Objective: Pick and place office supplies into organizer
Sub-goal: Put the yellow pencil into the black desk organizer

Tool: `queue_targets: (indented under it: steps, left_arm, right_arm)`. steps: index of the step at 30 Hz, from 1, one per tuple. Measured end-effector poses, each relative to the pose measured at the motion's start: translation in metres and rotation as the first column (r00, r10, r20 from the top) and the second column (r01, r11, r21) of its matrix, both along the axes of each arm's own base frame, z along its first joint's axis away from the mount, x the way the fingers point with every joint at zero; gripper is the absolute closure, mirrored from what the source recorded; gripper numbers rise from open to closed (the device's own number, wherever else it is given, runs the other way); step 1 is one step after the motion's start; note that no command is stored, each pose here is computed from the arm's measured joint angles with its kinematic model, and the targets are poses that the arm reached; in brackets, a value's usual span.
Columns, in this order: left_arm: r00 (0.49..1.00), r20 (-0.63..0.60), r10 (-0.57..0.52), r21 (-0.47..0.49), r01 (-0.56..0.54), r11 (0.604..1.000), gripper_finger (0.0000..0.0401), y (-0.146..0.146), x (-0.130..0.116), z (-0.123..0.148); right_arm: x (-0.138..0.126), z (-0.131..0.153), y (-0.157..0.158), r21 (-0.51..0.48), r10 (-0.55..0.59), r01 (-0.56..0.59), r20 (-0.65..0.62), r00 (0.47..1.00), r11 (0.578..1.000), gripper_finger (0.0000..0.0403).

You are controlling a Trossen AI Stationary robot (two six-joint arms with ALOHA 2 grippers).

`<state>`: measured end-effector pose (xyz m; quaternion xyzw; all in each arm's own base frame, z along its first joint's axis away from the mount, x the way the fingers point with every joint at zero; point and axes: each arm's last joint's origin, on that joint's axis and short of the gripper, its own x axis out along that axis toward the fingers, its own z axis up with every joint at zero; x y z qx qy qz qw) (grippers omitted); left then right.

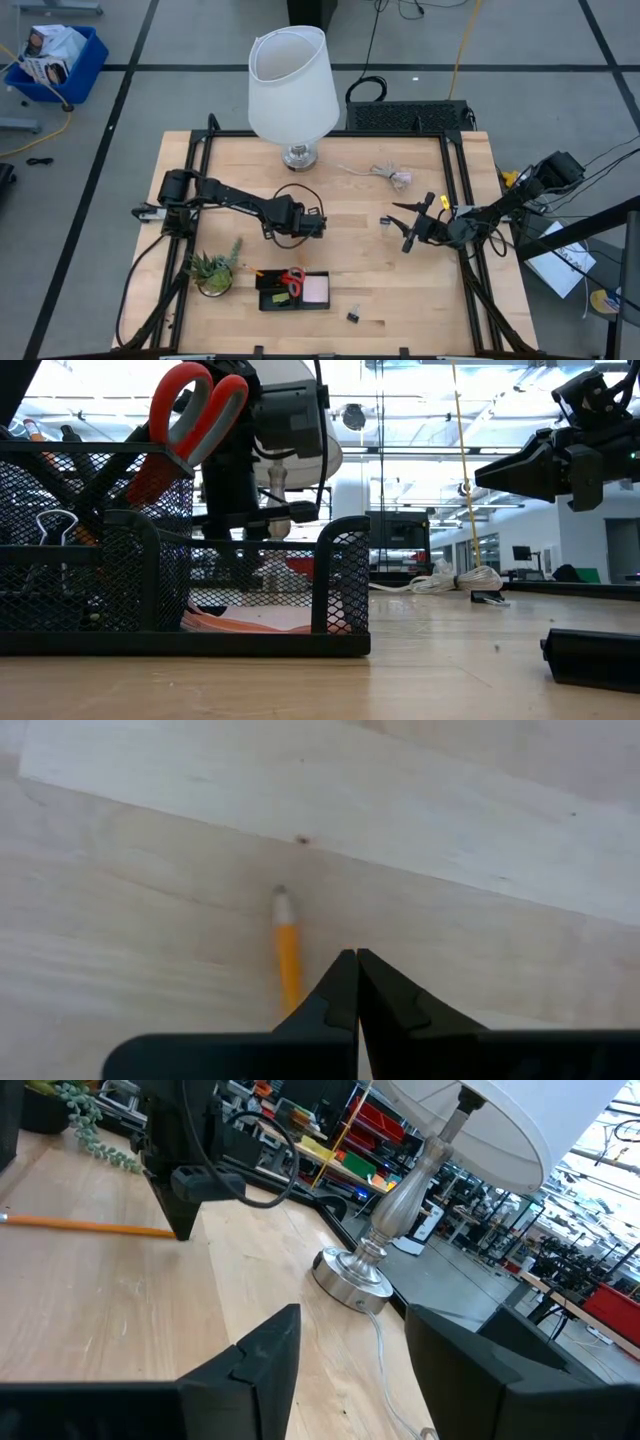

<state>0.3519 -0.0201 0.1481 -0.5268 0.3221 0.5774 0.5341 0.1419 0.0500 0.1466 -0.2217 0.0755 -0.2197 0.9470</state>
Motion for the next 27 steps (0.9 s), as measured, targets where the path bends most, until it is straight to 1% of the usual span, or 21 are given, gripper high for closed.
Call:
queue_targets:
  steps: [6, 8, 10, 11, 13, 15, 20, 23, 27]
  left_arm:
    - [1.0, 0.008, -0.015, 0.006, 0.015, 1.0, 0.0388, -0.001, 0.0, 0.002]
    - [0.999, 0.008, -0.042, -0.02, 0.042, 0.999, 0.0381, -0.002, 0.001, 0.002]
    - [0.998, -0.014, -0.057, -0.078, 0.055, 0.995, 0.0371, -0.003, -0.001, 0.001]
    - [0.998, -0.033, -0.052, -0.107, 0.049, 0.993, 0.0364, -0.004, -0.003, 0.001]
    - [0.998, -0.062, -0.02, -0.135, 0.012, 0.991, 0.0345, -0.006, -0.007, 0.003]
    - [0.997, -0.072, 0.013, -0.136, -0.023, 0.99, 0.0322, -0.008, -0.01, 0.005]
    - [0.997, -0.06, 0.039, -0.124, -0.046, 0.991, 0.0269, -0.004, -0.01, 0.008]
    - [0.996, -0.069, 0.059, -0.176, -0.07, 0.982, 0.0249, 0.003, -0.01, 0.008]
    - [0.991, -0.067, 0.115, -0.212, -0.127, 0.969, 0.0237, 0.008, -0.009, 0.008]
  right_arm:
    - [0.0, 0.0, 0.0, 0.0, 0.0, 0.0, 0.0, 1.0, 1.0, 0.0227]
    - [0.0, 0.0, 0.0, 0.0, 0.0, 0.0, 0.0, 1.0, 1.0, 0.0229]
    - [0.0, 0.0, 0.0, 0.0, 0.0, 0.0, 0.0, 1.0, 1.0, 0.0229]
    - [0.0, 0.0, 0.0, 0.0, 0.0, 0.0, 0.0, 1.0, 1.0, 0.0229]
    - [0.0, 0.0, 0.0, 0.0, 0.0, 0.0, 0.0, 1.0, 1.0, 0.0227]
    - [0.0, 0.0, 0.0, 0.0, 0.0, 0.0, 0.0, 1.0, 1.0, 0.0225]
    - [0.0, 0.0, 0.0, 0.0, 0.0, 0.0, 0.001, 1.0, 1.0, 0.0227]
    - [0.0, 0.0, 0.0, 0.0, 0.0, 0.0, 0.0, 1.0, 1.0, 0.0229]
    - [0.0, 0.0, 0.0, 0.001, 0.0, 0.0, 0.001, 1.0, 1.0, 0.0227]
